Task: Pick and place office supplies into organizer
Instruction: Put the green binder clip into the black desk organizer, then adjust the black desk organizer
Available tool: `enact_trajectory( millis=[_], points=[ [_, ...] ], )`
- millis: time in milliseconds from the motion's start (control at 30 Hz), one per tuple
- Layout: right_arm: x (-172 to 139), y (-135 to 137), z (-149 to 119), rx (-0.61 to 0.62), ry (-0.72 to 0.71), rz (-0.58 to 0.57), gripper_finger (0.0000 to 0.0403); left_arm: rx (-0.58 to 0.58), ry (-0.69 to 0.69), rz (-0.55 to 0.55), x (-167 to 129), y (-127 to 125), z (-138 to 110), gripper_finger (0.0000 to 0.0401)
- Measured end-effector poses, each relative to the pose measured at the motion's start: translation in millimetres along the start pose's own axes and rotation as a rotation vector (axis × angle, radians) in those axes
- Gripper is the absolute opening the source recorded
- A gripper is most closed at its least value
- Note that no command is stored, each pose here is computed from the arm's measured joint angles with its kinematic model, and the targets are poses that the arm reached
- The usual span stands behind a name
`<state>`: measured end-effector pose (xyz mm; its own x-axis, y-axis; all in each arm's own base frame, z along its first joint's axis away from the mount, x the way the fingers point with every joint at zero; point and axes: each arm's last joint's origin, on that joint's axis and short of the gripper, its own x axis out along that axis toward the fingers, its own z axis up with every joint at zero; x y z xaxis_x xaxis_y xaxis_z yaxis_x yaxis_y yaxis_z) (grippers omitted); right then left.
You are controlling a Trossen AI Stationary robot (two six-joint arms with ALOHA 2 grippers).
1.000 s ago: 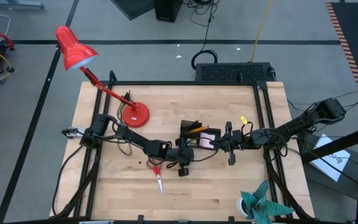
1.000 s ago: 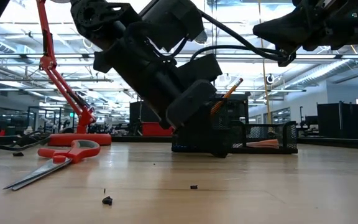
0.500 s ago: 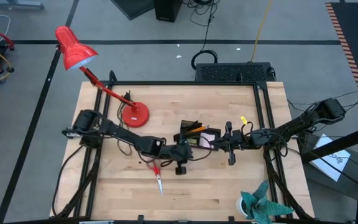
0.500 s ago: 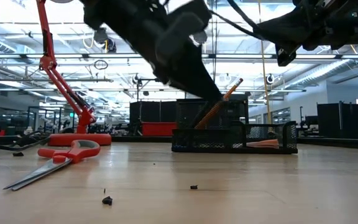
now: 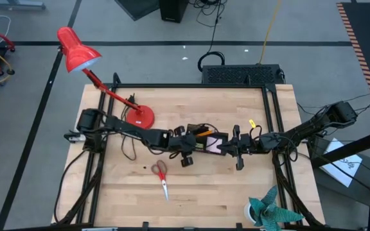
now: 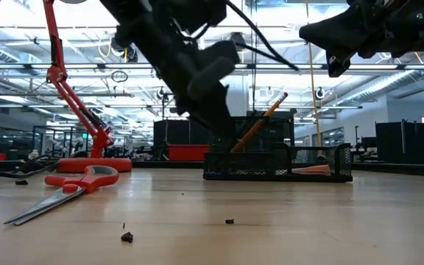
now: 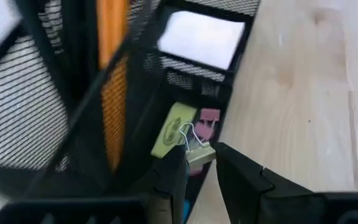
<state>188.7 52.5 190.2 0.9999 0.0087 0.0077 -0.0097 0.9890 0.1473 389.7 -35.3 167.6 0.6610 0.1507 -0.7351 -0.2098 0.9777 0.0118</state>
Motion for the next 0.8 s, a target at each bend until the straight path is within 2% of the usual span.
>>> enact_trajectory(
  millis=[200, 633, 800],
  points=[
    [0, 0, 0, -0.001, 0.002, 0.0, 0.0004, 0.022, 0.04, 0.015, 15, -1, -9, 0.0092],
    [0, 0, 0, -0.001, 0.002, 0.003, 0.0004, 0.018, 0.015, 0.05, 16, 2, -7, 0.0093],
    [0, 0, 0, -0.001, 0.002, 0.002, 0.0004, 0.063, -0.021, 0.069, 12, -4, -5, 0.0093]
  ],
)
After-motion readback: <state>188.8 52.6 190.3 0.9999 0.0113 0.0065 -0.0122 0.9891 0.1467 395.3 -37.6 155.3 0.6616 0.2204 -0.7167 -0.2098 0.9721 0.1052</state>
